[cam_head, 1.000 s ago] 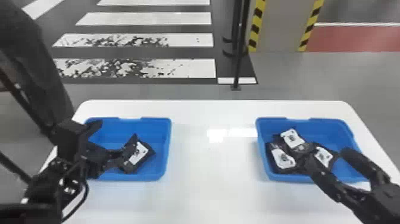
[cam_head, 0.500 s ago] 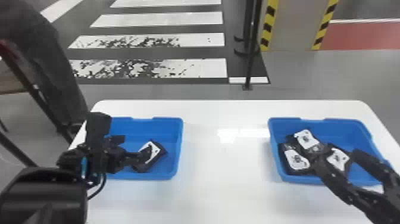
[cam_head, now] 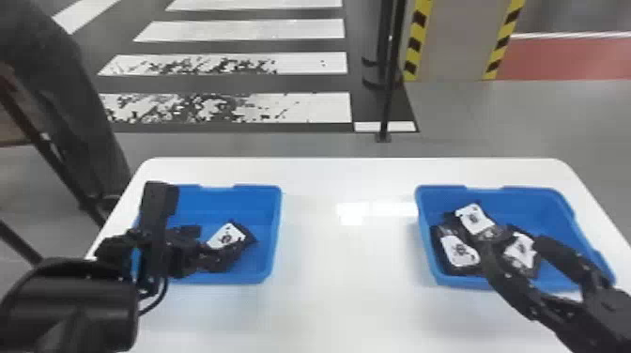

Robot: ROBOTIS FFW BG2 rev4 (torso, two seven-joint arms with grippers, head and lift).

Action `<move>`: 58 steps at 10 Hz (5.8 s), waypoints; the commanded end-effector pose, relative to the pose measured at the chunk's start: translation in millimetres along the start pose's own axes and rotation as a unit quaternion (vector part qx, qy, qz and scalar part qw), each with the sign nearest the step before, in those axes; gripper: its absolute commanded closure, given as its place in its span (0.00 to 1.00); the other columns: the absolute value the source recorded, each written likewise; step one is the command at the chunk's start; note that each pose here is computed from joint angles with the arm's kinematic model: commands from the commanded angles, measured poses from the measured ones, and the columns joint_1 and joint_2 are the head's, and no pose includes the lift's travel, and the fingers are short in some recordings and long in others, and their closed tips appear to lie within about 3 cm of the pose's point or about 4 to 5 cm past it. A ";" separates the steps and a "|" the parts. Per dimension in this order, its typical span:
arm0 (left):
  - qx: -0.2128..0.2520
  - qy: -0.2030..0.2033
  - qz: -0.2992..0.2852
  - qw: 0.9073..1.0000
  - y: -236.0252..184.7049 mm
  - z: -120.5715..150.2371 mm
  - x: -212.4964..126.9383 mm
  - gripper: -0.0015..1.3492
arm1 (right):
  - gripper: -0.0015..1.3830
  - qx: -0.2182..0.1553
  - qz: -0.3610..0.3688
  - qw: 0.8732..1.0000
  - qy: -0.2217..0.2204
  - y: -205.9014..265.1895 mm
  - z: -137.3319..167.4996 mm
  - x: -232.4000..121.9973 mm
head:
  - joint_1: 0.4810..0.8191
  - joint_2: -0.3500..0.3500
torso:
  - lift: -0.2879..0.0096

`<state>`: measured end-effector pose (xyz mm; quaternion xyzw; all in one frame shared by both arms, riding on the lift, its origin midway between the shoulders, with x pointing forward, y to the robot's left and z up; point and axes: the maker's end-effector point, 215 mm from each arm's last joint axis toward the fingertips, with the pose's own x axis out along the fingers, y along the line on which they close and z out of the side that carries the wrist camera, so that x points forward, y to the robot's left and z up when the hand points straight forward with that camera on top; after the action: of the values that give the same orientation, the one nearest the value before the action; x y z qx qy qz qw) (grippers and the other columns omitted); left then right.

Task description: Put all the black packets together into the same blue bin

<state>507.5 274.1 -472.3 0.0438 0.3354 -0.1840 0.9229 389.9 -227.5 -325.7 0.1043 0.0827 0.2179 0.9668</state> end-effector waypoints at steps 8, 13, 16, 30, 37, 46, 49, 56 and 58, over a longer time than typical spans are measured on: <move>-0.003 0.074 0.004 0.997 8.1 -30.1 20.2 0.11 | 0.10 0.000 0.008 1.000 0.002 2.9 0.0 3.7 | 0.63 0.58 | 0.60; 0.010 0.093 0.028 0.995 10.1 -40.9 21.8 0.90 | 0.10 0.002 0.010 1.000 -0.001 3.8 0.8 3.6 | 0.63 0.62 | 0.60; 0.014 0.043 0.027 0.999 13.8 -19.9 17.3 0.90 | 0.10 0.004 0.011 1.000 -0.001 3.3 -0.4 3.4 | 0.63 0.61 | 0.60; 0.051 -0.257 -0.070 0.963 -178.9 142.7 -58.1 0.90 | 0.10 0.061 0.244 0.966 -0.061 162.1 76.0 160.7 | 0.63 0.64 | 0.60; 0.081 -0.273 -0.118 0.951 -239.1 158.3 -73.0 0.90 | 0.55 0.055 0.245 0.967 -0.030 169.9 59.7 176.9 | 0.63 0.53 | 0.60; 0.073 -0.285 -0.106 0.950 -223.2 157.5 -75.2 0.34 | 0.82 0.048 0.249 0.967 -0.032 179.4 67.5 172.1 | 0.63 0.59 | 0.60; 0.038 -0.280 -0.101 0.954 -202.2 142.8 -72.6 0.09 | 0.82 0.030 0.210 0.975 -0.068 137.1 97.7 166.2 | 0.63 0.58 | 0.60; 0.029 -0.286 -0.083 0.954 -184.0 135.2 -78.0 0.09 | 0.82 -0.030 -0.054 0.998 -0.026 -129.5 41.7 105.5 | 0.63 0.27 | 0.60; 0.032 -0.293 -0.083 0.952 -184.8 139.1 -80.9 0.09 | 0.80 -0.026 -0.076 0.997 0.006 -155.2 10.4 95.8 | 0.63 0.18 | 0.60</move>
<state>466.0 99.4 -306.4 -0.0111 0.0480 -0.2752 0.9601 541.6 -317.9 -354.5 0.0739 0.0816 0.1518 0.9823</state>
